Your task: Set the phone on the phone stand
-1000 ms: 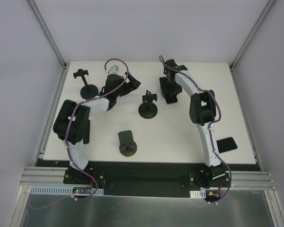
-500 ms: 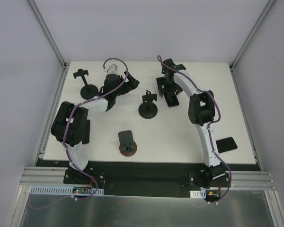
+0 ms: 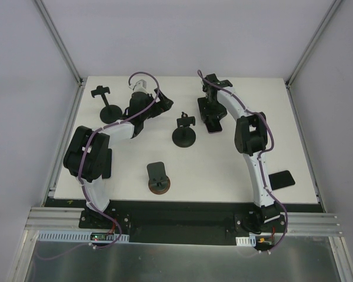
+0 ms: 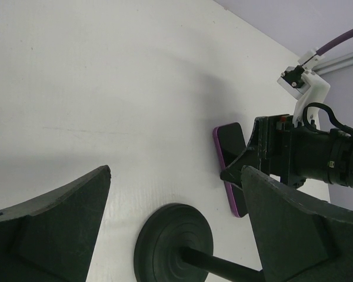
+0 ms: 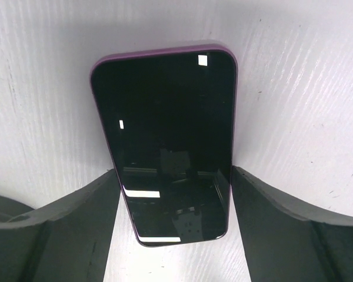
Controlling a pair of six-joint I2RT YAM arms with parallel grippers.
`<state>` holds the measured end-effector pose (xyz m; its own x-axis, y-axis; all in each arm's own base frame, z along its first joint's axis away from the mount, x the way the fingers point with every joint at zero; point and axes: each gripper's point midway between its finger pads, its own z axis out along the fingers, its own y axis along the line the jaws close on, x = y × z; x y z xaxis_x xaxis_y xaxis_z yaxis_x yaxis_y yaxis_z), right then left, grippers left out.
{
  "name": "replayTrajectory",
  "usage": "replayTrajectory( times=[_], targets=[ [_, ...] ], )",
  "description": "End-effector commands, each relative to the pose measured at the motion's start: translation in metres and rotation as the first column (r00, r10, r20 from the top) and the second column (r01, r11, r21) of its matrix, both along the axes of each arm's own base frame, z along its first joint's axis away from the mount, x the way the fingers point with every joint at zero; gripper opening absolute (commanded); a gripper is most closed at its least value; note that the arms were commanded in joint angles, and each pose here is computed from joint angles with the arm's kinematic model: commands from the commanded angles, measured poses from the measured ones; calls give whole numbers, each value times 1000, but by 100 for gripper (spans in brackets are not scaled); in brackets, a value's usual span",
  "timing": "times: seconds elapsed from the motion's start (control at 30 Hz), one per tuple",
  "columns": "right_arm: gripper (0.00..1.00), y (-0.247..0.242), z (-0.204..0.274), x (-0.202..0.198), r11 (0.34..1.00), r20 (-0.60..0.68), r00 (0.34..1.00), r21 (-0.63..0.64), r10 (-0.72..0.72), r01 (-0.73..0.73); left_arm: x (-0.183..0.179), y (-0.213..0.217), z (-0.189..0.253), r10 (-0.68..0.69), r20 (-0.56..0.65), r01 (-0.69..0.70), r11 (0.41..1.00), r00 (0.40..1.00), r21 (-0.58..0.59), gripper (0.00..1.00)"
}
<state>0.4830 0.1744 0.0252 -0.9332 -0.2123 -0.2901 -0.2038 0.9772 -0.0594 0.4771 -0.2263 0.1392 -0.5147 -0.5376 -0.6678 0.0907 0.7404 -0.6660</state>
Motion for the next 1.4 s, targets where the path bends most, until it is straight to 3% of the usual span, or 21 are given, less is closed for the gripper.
replayTrajectory(
  times=[0.0, 0.23, 0.33, 0.5, 0.73, 1.1, 1.23, 1.37],
  targets=[
    [72, -6, -9, -9, 1000, -67, 998, -3, 3, -3, 5, 6, 29, 8, 85, -8, 1000, 996, -4, 91],
    [48, -5, 1, 0, 1000, -8, 1000, 13, -19, 19, 0, 12, 35, 19, 106, -21, 1000, 994, 19, 89],
    [32, -2, 12, 2, 999, 39, 999, 31, -23, 22, -5, 17, 47, 27, 134, -31, 999, 991, 34, 89],
    [22, 2, 31, 8, 997, 122, 992, 79, -33, 23, -23, 28, 82, 41, 201, -50, 998, 979, 44, 89],
    [4, 7, 61, 9, 988, 228, 972, 155, -50, 14, -75, 17, 129, -28, 263, 22, 999, 964, 26, 90],
    [1, 0, 88, -2, 937, 289, 947, 348, -142, 35, -163, -18, 149, -233, 227, 243, 970, 946, -16, 90],
    [1, -10, 100, -10, 893, 292, 934, 446, -205, 57, -186, -48, 176, -342, 279, 358, 934, 897, -3, 89],
    [1, -16, 125, -20, 804, 299, 902, 589, -311, 82, -204, -90, 189, -450, 315, 437, 892, 836, 115, 89]
  ],
)
